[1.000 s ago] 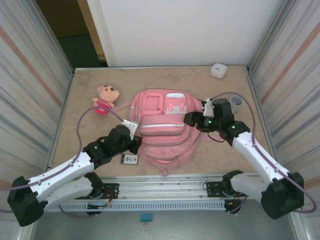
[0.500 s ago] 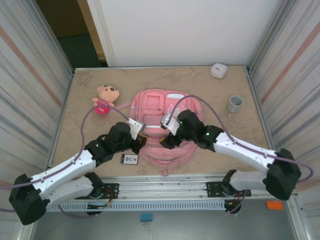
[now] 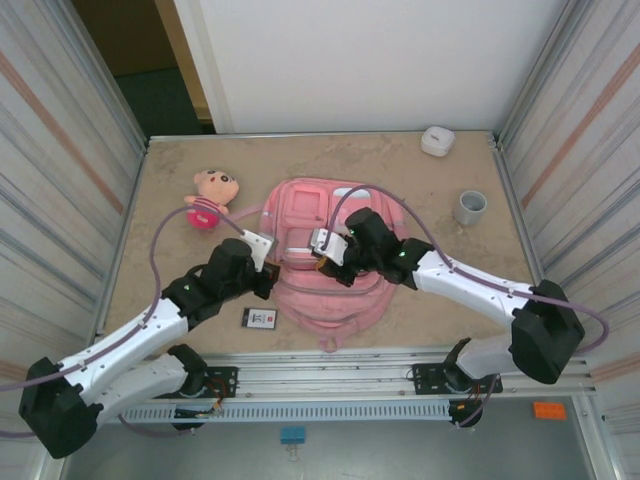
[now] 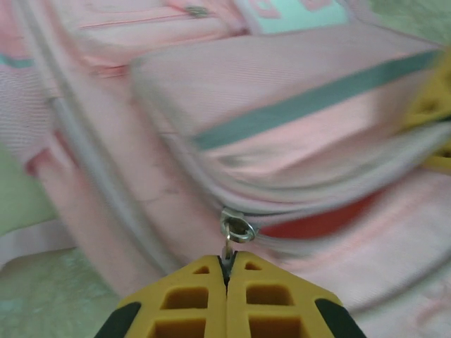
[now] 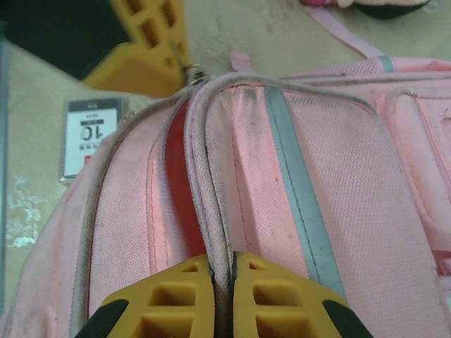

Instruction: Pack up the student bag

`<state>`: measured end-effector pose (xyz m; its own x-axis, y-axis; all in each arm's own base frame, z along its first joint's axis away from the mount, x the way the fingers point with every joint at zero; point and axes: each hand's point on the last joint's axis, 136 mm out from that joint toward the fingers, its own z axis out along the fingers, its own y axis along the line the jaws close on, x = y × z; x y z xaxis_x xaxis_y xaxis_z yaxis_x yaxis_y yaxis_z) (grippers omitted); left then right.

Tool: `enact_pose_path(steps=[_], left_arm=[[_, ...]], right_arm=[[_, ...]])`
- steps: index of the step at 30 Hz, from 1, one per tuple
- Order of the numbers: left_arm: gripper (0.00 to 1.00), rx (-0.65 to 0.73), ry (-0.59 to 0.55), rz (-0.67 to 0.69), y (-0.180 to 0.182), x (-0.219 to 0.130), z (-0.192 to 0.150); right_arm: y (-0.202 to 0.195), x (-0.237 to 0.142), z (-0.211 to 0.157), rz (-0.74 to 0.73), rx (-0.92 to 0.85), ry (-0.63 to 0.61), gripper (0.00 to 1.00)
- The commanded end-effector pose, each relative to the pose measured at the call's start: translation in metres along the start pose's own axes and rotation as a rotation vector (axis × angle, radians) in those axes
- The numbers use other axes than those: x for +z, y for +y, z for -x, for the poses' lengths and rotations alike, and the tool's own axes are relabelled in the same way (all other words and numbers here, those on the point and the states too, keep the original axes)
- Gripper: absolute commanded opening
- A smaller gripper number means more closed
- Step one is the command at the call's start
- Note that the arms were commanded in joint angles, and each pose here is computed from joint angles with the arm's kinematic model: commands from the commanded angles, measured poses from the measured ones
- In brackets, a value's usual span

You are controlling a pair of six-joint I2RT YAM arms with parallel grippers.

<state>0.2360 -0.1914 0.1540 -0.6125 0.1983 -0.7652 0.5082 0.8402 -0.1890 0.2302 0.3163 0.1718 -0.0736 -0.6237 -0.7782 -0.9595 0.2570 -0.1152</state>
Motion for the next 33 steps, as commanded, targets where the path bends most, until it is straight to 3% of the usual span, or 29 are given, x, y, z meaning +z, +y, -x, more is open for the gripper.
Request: enact_pose_path(steps=[1,7,9,14,19,20,23,26,29,33], left_arm=[[0.0,-0.044,-0.033,0.116,0.038,-0.002,0.014],[0.02,-0.043,-0.041,0.123,0.057,0.021,0.032],[0.11,-0.072,-0.011,0.105,0.055,0.027,0.035],[0.5,-0.124,0.043,0.039,0.038,0.007,0.039],[0.65,-0.317,0.088,0.075,0.036,-0.03,0.021],[0.67,-0.375,0.093,0.07,0.034,-0.034,0.014],[0.68,-0.532,0.131,0.086,0.034,-0.043,-0.008],[0.67,-0.745,0.198,0.138,0.036,-0.05,-0.039],[0.67,-0.907,0.292,0.149,0.031,-0.047,-0.075],[0.66,-1.025,0.34,0.16,0.03,-0.04,-0.11]], right_arm=[[0.009,-0.031,0.008,0.094,-0.007,-0.047,0.0],[0.001,-0.038,0.007,0.112,0.027,-0.075,0.0],[-0.013,-0.035,0.009,0.051,0.069,-0.075,0.0],[-0.045,-0.032,0.007,-0.083,0.133,-0.078,0.0],[-0.082,-0.037,-0.005,-0.206,0.2,-0.072,0.0],[-0.085,-0.036,-0.007,-0.214,0.193,-0.054,0.03],[-0.073,-0.038,0.0,-0.176,0.143,-0.033,0.32],[-0.048,-0.041,0.013,-0.148,0.055,-0.052,0.48],[-0.02,-0.042,0.024,-0.123,-0.009,-0.072,0.57],[0.012,-0.039,0.033,-0.079,-0.033,-0.101,0.6]])
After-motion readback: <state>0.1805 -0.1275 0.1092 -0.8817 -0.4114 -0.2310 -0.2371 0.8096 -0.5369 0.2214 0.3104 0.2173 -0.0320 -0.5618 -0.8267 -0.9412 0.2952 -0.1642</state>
